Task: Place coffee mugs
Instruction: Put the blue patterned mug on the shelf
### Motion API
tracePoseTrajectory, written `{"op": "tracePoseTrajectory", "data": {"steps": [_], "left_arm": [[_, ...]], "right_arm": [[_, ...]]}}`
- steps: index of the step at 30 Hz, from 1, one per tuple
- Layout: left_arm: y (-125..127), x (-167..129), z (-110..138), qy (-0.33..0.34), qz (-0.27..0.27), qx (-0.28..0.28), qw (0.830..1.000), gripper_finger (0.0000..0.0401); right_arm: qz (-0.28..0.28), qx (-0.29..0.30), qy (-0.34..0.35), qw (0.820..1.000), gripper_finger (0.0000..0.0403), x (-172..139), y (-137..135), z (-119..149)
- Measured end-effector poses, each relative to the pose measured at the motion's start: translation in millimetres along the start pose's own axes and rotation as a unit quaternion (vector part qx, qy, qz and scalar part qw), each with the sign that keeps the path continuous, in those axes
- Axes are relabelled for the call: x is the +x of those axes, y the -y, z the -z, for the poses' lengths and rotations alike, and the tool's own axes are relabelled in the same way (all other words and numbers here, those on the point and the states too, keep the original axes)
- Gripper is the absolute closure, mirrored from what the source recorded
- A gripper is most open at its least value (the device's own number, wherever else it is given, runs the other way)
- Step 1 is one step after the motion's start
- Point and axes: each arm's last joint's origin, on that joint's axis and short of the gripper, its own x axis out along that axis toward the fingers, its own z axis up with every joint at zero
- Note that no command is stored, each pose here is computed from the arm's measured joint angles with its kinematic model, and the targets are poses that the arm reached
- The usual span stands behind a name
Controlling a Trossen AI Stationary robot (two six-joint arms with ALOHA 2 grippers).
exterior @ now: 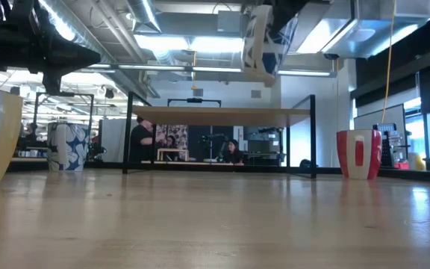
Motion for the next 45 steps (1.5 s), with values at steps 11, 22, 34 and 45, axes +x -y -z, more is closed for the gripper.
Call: {"op": "tracePoseTrajectory", "data": {"steps": [11, 22, 34, 45], "left_arm": [[0, 0, 0, 0.000, 0.000, 0.000, 1.000, 0.0387], [0, 0, 0, 0.001, -0.003, 0.000, 1.000, 0.0387], [-1, 0, -1, 0.008, -0.025, -0.005, 1.000, 0.0387], [-1, 0, -1, 0.009, -0.027, -0.014, 1.000, 0.0387]], "right_arm": [[0.085, 0.055, -0.011, 0.995, 0.0398, -27, 93, 28], [0.086, 0.115, -0.027, 0.989, 0.0398, -21, 176, 79], [0.041, 0.145, -0.045, 0.988, 0.0398, 7, 205, 95], [0.019, 0.159, -0.051, 0.986, 0.0396, 14, 210, 101]]}}
